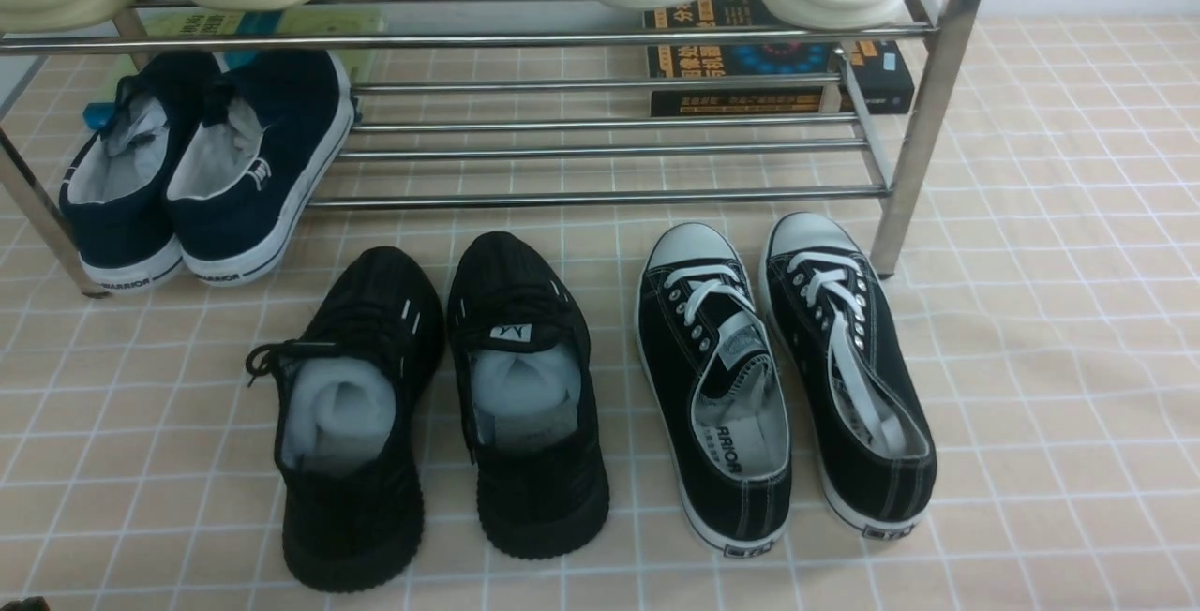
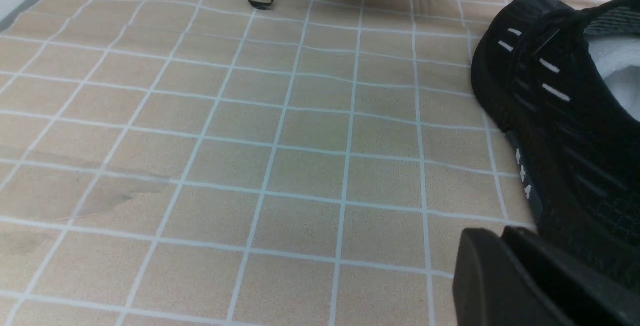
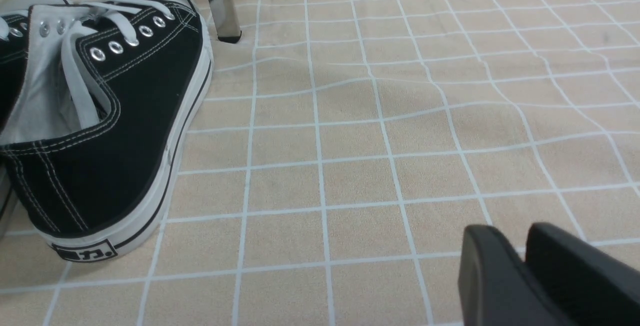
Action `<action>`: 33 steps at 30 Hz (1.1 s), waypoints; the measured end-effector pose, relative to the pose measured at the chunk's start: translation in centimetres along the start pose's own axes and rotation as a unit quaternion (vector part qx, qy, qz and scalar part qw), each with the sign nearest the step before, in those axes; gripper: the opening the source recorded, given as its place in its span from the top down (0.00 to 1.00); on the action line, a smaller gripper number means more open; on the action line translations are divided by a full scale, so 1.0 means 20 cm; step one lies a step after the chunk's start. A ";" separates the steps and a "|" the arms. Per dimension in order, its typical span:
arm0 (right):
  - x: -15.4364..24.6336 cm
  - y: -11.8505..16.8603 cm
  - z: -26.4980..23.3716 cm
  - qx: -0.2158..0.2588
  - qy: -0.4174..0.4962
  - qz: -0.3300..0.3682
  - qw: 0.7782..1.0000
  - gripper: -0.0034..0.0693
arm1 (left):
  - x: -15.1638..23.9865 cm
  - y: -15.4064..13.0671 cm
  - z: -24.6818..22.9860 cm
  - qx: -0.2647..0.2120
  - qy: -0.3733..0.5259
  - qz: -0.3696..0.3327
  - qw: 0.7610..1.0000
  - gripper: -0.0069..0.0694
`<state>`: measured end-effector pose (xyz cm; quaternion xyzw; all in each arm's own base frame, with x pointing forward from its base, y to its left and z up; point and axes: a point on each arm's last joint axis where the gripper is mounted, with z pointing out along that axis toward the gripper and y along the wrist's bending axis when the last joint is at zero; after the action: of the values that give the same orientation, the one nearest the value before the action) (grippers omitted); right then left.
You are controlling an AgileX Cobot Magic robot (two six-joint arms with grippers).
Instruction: Take the shoes off the shelf from the light coffee tablecloth by hand.
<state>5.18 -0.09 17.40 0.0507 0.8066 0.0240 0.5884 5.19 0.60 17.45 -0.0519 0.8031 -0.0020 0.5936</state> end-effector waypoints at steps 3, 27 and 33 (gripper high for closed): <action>0.00 0.00 0.00 0.000 0.000 0.000 1.000 0.76 | 0.00 0.00 0.00 0.000 0.000 0.000 1.000 0.82; 0.00 0.00 0.00 0.000 0.000 -0.001 1.000 0.71 | 0.00 0.00 0.00 0.000 0.000 0.000 1.000 0.79; 0.00 0.00 0.00 0.000 0.000 -0.001 1.000 0.70 | 0.00 0.00 0.00 0.000 0.000 0.000 1.000 0.79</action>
<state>5.18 -0.10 17.40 0.0504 0.8067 0.0235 0.5884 5.19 0.60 17.45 -0.0516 0.8030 -0.0017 0.5937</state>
